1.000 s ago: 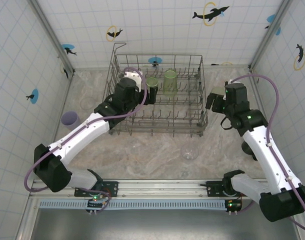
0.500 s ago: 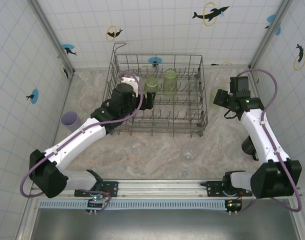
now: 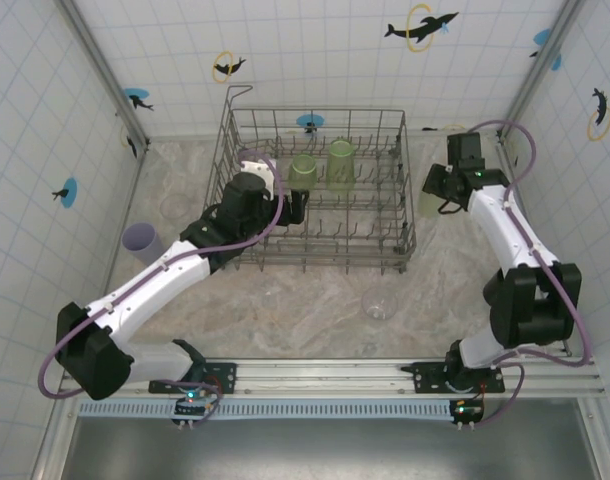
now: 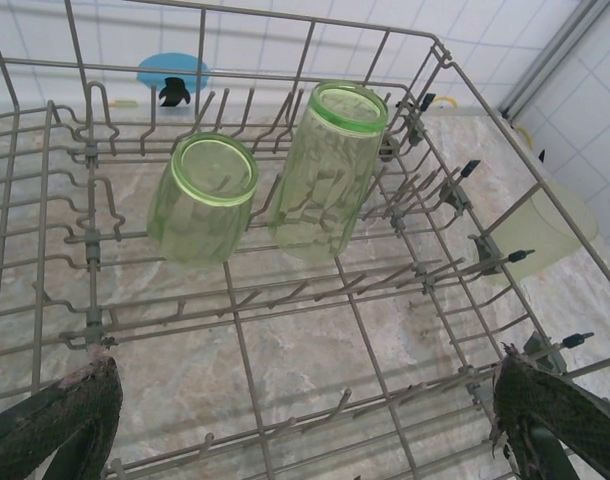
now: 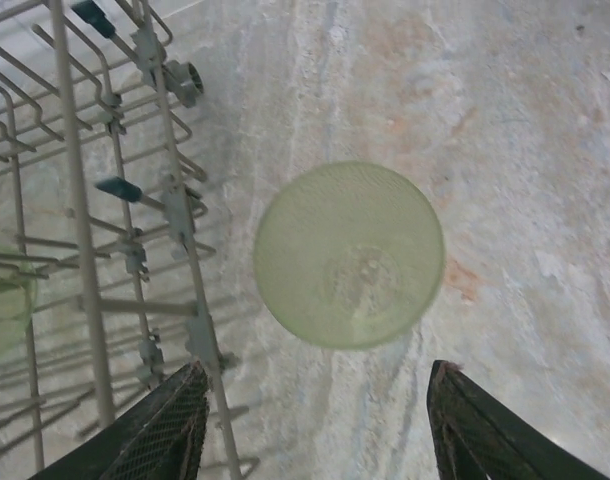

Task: Load the cups into the dish rack

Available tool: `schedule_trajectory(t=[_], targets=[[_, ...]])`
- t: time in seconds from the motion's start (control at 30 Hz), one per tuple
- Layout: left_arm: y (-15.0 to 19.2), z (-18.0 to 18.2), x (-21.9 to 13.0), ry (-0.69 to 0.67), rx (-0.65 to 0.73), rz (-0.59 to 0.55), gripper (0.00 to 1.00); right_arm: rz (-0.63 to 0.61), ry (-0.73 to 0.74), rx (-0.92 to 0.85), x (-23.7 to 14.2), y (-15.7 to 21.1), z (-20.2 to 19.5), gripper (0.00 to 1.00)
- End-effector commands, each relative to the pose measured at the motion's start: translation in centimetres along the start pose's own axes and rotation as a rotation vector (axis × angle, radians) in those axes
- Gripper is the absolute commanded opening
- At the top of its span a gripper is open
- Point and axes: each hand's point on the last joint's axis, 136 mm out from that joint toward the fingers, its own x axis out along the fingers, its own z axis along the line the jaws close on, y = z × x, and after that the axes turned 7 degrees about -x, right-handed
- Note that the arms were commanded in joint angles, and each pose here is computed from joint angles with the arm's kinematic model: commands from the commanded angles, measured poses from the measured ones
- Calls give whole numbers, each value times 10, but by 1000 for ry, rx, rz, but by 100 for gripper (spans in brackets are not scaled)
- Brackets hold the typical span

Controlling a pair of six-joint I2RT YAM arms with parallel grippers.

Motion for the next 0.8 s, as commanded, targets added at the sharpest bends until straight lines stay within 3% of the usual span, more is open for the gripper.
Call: schedule_trajectory(t=[0.0,0.43,0.77], targets=[[-1,-8,-9,42,-24,-7,97,-14,27,8,11,-16,5,60],[-9,-27,-9,114,-60,23,97,70,96,12,61,-26,9,61],[-6,-14,-15,61,-109,4,97,154,113,25,89,-12,5,50]])
